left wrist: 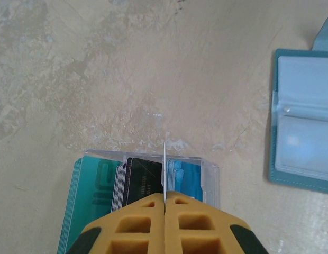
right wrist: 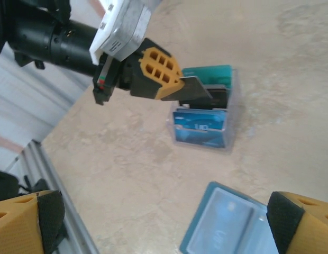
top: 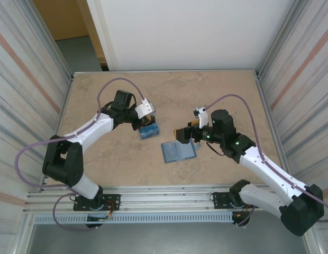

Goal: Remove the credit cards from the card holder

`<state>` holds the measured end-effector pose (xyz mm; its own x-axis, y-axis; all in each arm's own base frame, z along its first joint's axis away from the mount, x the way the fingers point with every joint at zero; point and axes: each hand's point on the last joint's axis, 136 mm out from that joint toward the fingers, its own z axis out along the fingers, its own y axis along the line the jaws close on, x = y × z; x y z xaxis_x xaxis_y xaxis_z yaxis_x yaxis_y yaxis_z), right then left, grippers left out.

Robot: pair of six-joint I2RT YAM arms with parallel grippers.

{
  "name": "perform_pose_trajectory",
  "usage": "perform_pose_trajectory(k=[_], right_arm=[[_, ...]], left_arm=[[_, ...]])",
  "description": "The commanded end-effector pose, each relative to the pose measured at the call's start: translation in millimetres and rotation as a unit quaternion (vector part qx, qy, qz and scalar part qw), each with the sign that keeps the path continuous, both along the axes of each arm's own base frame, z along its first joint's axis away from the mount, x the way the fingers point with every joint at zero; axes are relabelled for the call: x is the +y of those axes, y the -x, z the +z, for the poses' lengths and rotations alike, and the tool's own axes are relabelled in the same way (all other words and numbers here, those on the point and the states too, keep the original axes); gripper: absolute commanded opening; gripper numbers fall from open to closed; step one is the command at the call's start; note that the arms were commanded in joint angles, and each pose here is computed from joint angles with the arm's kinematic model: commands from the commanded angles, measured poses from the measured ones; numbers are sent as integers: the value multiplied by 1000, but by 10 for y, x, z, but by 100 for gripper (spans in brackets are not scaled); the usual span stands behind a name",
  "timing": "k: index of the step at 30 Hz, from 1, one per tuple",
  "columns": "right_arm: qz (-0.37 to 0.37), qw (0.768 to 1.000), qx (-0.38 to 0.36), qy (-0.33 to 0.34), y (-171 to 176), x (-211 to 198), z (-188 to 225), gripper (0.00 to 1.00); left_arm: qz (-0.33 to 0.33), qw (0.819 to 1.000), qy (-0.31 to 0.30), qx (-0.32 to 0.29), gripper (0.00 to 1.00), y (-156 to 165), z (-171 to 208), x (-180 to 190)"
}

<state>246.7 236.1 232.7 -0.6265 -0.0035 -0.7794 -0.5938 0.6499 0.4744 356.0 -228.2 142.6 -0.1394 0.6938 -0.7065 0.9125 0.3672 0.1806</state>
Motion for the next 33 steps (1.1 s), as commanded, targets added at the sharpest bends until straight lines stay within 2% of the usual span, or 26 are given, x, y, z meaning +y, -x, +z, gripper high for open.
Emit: perform_pose_trajectory(k=[1,10,27,29,33], right_arm=[[-61,998,15,27,-86,-196,-133,99],[-73,996,25,34,-85,-241,-191,99],[-71,997,25,31,-91,-223,-162,99],[-70,997,26,31,-91,-221,-167,99],[-68,997,29,32,-81,-216,-186,99]], left_arm=[[-16,999,1,-43,0,-185,141,-26],[-13,999,-7,-29,0,-316,-18,-8],[-4,1000,-15,6,0,-322,-245,5],[-3,1000,-16,10,4,-321,-266,10],[-1,1000,-20,17,7,-309,-305,17]])
